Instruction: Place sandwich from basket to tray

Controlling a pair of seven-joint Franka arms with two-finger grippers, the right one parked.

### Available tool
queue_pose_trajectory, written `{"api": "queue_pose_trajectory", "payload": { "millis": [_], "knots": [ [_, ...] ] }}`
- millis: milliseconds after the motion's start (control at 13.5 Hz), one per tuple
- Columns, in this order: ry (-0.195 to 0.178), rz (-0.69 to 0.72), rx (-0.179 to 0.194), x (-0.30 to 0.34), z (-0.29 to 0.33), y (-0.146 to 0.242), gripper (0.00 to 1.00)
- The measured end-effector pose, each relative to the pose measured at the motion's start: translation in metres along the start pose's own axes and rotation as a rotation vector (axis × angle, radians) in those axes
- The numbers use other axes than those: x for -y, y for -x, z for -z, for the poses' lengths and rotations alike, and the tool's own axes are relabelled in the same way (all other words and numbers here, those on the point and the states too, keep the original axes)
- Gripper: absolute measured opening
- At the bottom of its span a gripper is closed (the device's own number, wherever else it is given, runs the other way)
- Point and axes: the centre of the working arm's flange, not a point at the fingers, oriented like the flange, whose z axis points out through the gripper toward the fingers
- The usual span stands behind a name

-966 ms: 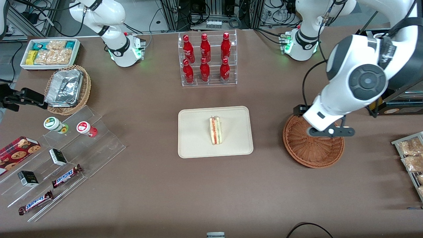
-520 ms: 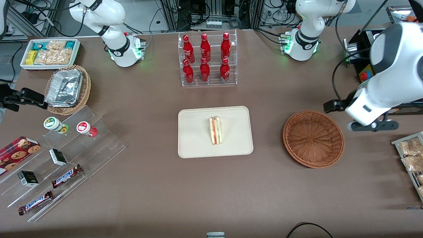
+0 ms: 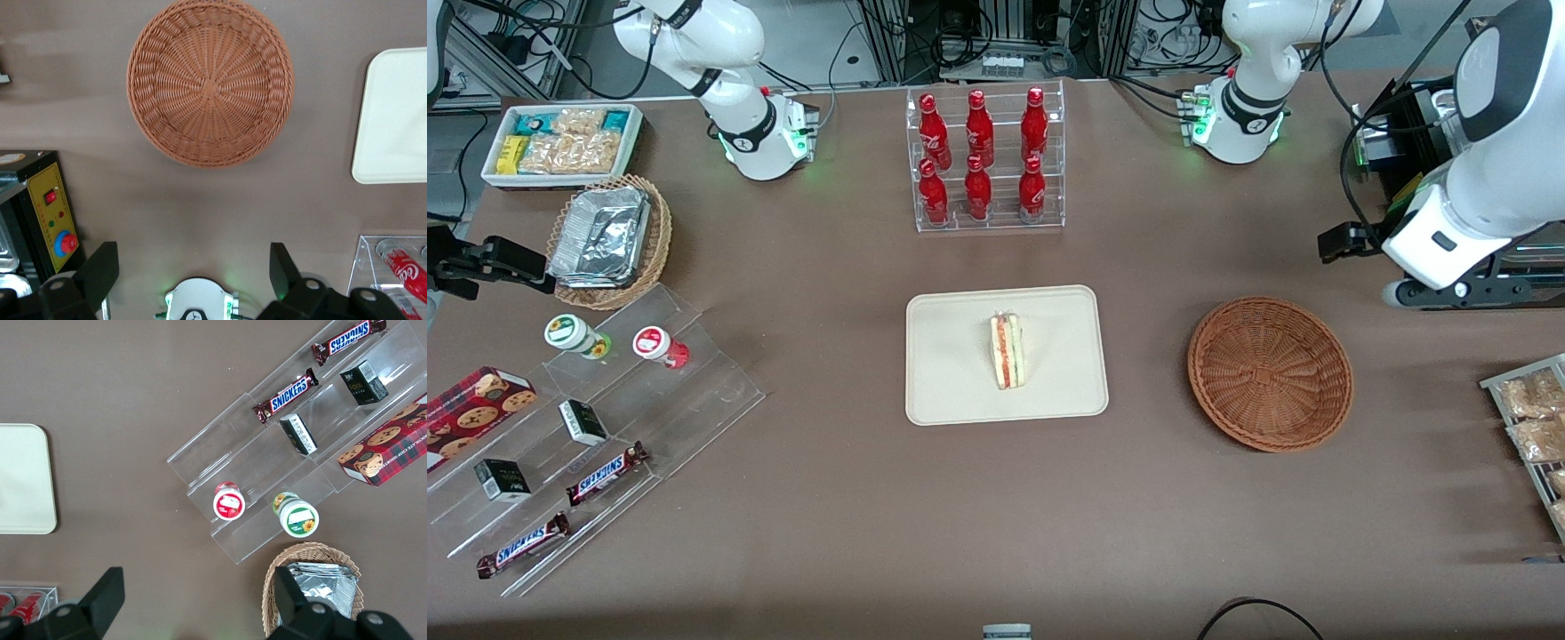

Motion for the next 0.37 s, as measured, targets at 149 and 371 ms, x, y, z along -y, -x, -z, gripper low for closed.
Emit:
{"api": "queue_pose_trajectory", "payload": {
  "millis": [149,371],
  "knots": [
    [0.001,0.017,0.000,0.010,0.008,0.009,1.00],
    [0.007,0.037,-0.001,0.025,0.015,0.017,1.00]
  ]
}}
